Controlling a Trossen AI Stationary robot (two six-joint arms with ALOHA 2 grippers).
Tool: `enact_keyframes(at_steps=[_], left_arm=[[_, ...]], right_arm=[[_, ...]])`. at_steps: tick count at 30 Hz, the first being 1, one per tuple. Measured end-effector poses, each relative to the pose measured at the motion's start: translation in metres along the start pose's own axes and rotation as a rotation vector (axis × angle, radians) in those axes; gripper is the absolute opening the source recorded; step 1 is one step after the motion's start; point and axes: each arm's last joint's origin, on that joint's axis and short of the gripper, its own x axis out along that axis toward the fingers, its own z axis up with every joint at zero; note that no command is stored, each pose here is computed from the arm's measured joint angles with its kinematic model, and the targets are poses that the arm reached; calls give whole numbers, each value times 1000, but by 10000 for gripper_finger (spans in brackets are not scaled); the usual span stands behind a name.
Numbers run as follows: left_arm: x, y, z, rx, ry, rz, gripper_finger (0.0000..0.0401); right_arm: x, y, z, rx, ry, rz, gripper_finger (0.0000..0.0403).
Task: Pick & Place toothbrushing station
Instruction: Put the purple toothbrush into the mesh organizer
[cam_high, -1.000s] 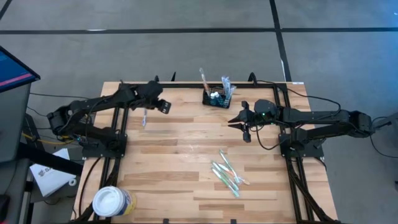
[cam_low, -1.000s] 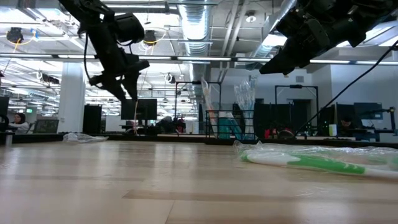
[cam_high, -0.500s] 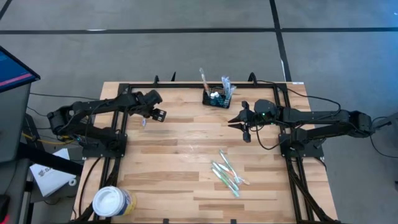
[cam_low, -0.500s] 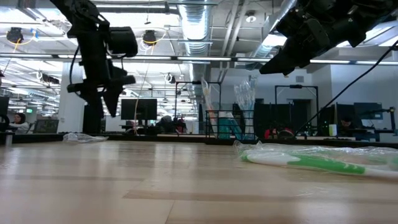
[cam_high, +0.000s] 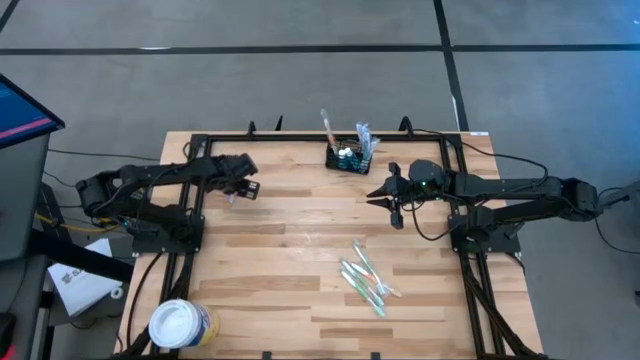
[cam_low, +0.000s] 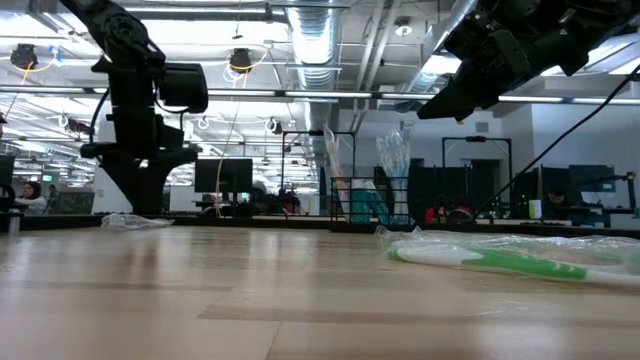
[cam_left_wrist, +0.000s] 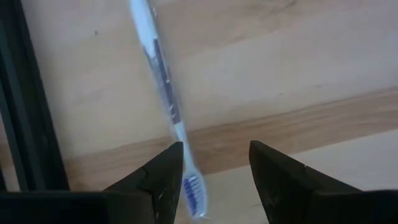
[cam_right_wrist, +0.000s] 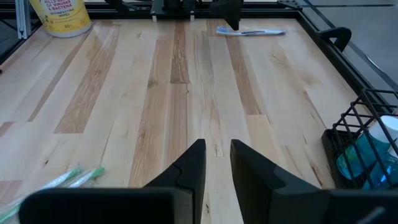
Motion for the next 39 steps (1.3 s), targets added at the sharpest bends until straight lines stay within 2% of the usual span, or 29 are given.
enact_keyframes(at_steps=[22, 30, 39], left_arm=[[20, 13, -24, -12, 63, 69, 177], [23, 10, -26, -27, 84, -4, 177], [28, 12, -32, -56, 95, -9, 177]], right_arm=[[0, 0, 0, 0, 0, 0, 66], [0, 0, 0, 0, 0, 0, 66], [0, 0, 0, 0, 0, 0, 66]])
